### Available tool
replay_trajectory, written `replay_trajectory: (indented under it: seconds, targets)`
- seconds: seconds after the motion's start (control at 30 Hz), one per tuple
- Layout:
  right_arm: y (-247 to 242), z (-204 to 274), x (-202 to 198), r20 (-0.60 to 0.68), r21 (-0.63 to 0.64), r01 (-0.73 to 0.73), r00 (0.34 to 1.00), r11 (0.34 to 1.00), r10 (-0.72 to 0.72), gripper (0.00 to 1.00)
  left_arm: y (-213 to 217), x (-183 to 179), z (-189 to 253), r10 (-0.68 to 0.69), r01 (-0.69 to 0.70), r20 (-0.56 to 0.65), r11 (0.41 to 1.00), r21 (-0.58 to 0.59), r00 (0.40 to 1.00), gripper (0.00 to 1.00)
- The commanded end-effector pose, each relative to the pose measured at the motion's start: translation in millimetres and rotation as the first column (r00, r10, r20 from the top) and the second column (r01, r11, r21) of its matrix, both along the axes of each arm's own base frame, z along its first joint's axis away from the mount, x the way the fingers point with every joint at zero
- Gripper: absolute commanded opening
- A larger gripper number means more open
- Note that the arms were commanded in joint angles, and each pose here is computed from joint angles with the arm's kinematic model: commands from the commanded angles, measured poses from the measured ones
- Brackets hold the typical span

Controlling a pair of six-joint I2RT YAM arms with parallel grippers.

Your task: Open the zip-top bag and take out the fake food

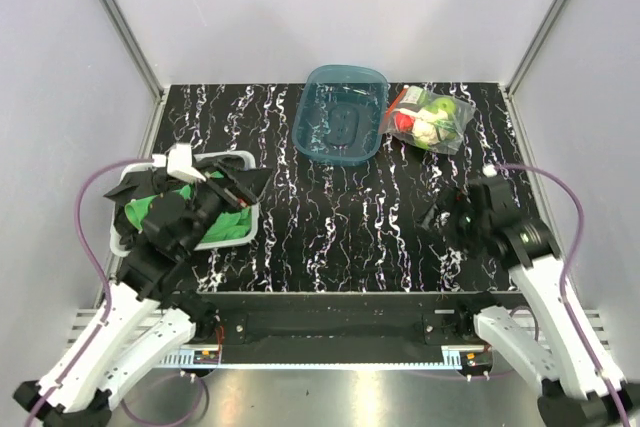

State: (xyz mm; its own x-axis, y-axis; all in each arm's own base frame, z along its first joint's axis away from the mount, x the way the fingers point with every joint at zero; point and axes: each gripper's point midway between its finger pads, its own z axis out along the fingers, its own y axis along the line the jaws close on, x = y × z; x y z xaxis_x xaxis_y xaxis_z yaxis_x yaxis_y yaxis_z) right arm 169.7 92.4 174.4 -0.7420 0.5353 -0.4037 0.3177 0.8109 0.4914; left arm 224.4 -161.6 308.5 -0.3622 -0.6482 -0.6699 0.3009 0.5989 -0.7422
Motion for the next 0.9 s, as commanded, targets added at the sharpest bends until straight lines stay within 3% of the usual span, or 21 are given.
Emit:
replay_trajectory:
  seconds: [0.0, 0.1, 0.17, 0.2, 0.23, 0.3, 0.33, 0.47, 0.5, 0.6, 0.63, 0.87]
  targets:
    - [-9, 28, 64, 0.095, -0.143, 0.02, 0.995, 0.99, -0.007, 1.0, -3, 4, -16, 0.016, 0.001, -0.204, 0.997, 0.081, 0.979, 0.99]
    - [3, 25, 120, 0.07, -0.16, 0.01, 0.998, 0.987, 0.001, 1.0, -16, 11, -19, -0.023, 0.038, -0.217, 0.997, 0.065, 0.976, 0.99]
    - [1, 37, 157, 0.106, -0.105, 0.044, 0.994, 0.994, -0.033, 1.0, -30, 18, -24, -0.083, 0.111, -0.224, 0.987, 0.117, 0.971, 0.99]
    - [7, 21, 173, 0.046, -0.056, 0.035, 0.998, 0.998, -0.033, 1.0, -33, 21, -14, -0.104, 0.138, -0.187, 0.975, 0.174, 0.977, 0.99]
    - [7, 23, 189, 0.059, -0.022, 0.051, 0.997, 0.998, -0.05, 1.0, -39, 26, -28, -0.124, 0.183, -0.246, 0.955, 0.232, 0.961, 0.99]
    - [2, 17, 220, 0.041, 0.082, 0.096, 0.994, 0.992, -0.099, 1.0, -42, 31, -12, -0.163, 0.229, -0.216, 0.916, 0.328, 0.963, 0.99]
    - [1, 24, 240, 0.097, 0.127, 0.098, 0.989, 0.987, -0.111, 1.0, -45, 30, -24, -0.189, 0.279, -0.261, 0.888, 0.366, 0.947, 0.99]
    - [1, 23, 292, 0.154, 0.214, 0.107, 0.978, 0.971, -0.142, 1.0, -44, 29, -24, -0.26, 0.333, -0.213, 0.81, 0.483, 0.942, 0.99]
    - [2, 7, 302, 0.109, 0.241, 0.122, 0.982, 0.963, -0.152, 1.0, -45, 29, -25, -0.274, 0.342, -0.208, 0.798, 0.496, 0.939, 0.99]
    - [9, 2, 331, 0.138, 0.334, 0.124, 0.974, 0.934, -0.179, 1.0, -44, 27, -22, -0.31, 0.358, -0.183, 0.759, 0.544, 0.933, 0.99]
    - [12, 11, 346, 0.208, 0.37, 0.1, 0.96, 0.924, -0.188, 1.0, -42, 27, -24, -0.307, 0.358, -0.186, 0.75, 0.557, 0.933, 0.99]
    - [32, -24, 376, 0.134, 0.546, 0.15, 0.955, 0.824, -0.263, 1.0, -36, 34, -38, -0.303, 0.369, -0.214, 0.682, 0.632, 0.928, 0.99]
